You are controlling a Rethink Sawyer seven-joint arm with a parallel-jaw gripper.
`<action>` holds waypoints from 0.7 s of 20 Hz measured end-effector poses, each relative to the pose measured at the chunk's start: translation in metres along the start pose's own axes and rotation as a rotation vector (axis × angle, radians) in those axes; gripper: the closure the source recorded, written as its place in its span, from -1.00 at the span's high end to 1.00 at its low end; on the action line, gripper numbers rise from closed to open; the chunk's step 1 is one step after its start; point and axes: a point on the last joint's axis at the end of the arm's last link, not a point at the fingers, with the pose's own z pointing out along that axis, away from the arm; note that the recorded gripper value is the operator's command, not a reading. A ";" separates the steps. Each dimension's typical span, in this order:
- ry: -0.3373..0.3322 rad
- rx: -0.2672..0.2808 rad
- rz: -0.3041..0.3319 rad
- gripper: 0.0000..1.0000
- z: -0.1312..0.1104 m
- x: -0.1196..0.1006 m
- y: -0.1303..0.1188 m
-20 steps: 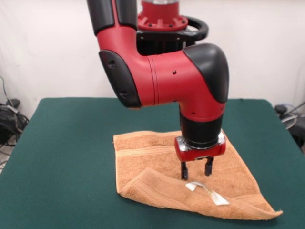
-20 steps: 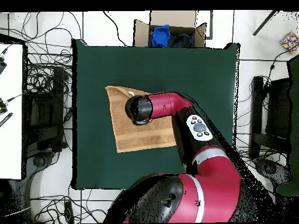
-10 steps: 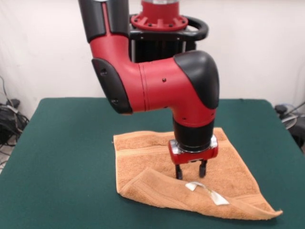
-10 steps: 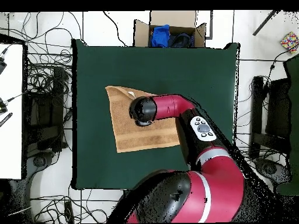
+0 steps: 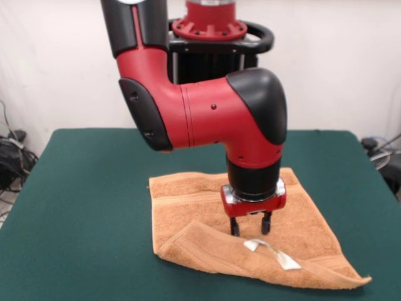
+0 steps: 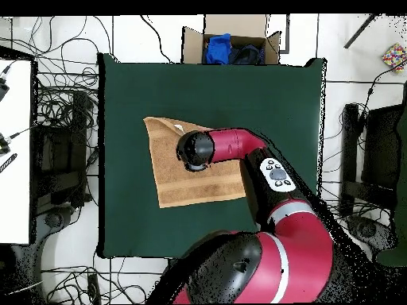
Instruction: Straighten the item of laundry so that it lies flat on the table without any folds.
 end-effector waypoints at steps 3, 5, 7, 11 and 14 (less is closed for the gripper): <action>0.000 0.000 0.000 1.00 0.000 0.000 0.000; 0.000 0.000 0.000 1.00 0.000 0.000 0.000; 0.000 0.000 0.000 1.00 0.000 0.000 0.000; 0.003 0.000 0.000 1.00 0.000 -0.001 0.000; 0.005 0.000 0.001 1.00 0.000 -0.002 0.000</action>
